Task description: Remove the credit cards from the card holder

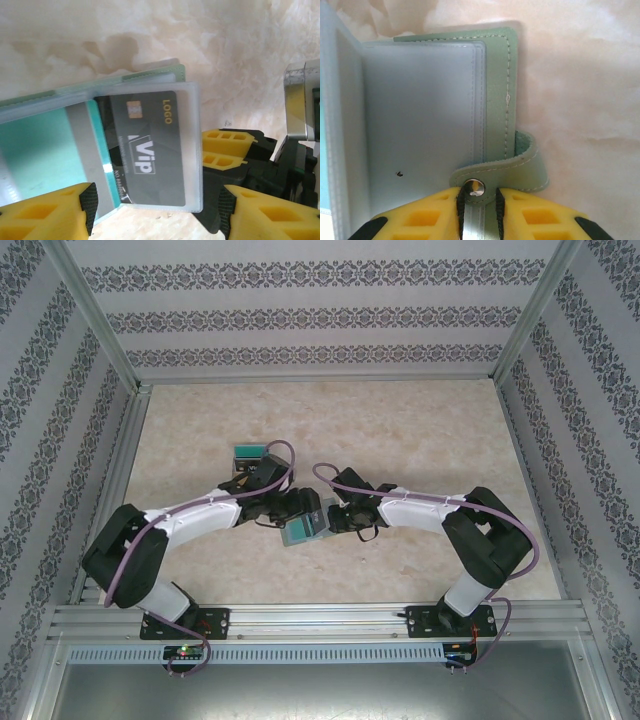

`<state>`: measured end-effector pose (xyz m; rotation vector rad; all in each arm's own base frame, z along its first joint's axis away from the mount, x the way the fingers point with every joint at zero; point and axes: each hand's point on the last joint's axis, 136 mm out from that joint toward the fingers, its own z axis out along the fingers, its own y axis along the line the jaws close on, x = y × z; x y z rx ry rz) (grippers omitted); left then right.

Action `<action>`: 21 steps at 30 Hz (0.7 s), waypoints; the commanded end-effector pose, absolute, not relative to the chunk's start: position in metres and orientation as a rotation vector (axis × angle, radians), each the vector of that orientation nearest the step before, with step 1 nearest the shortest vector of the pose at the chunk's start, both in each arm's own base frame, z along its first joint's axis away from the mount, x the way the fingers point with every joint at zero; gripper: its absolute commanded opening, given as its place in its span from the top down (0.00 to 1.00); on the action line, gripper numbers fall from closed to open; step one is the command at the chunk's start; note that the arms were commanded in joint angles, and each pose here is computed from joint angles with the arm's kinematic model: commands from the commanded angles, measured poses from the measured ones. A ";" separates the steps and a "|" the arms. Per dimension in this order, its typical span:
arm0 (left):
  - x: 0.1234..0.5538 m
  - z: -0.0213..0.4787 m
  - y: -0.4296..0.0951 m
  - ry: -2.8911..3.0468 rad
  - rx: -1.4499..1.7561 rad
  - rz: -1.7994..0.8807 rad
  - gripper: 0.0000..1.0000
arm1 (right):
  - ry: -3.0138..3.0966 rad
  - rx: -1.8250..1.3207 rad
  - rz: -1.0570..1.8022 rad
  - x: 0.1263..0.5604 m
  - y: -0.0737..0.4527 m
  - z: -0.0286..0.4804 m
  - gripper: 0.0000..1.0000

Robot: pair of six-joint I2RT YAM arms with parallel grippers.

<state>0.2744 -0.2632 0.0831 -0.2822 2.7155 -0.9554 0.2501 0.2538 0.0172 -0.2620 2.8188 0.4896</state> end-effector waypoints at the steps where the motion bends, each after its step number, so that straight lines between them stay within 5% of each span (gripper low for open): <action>1: 0.268 0.076 -0.237 2.715 -0.374 -0.840 0.38 | 2.818 -0.273 0.544 0.247 0.263 0.016 0.72; 5: 0.259 0.067 -0.218 2.718 -0.443 -0.796 0.57 | 2.804 -0.275 0.553 0.249 0.265 0.023 0.72; 21: 0.249 0.032 -0.226 2.827 -0.413 -0.822 0.59 | 2.735 -0.431 0.647 0.248 0.307 0.057 0.67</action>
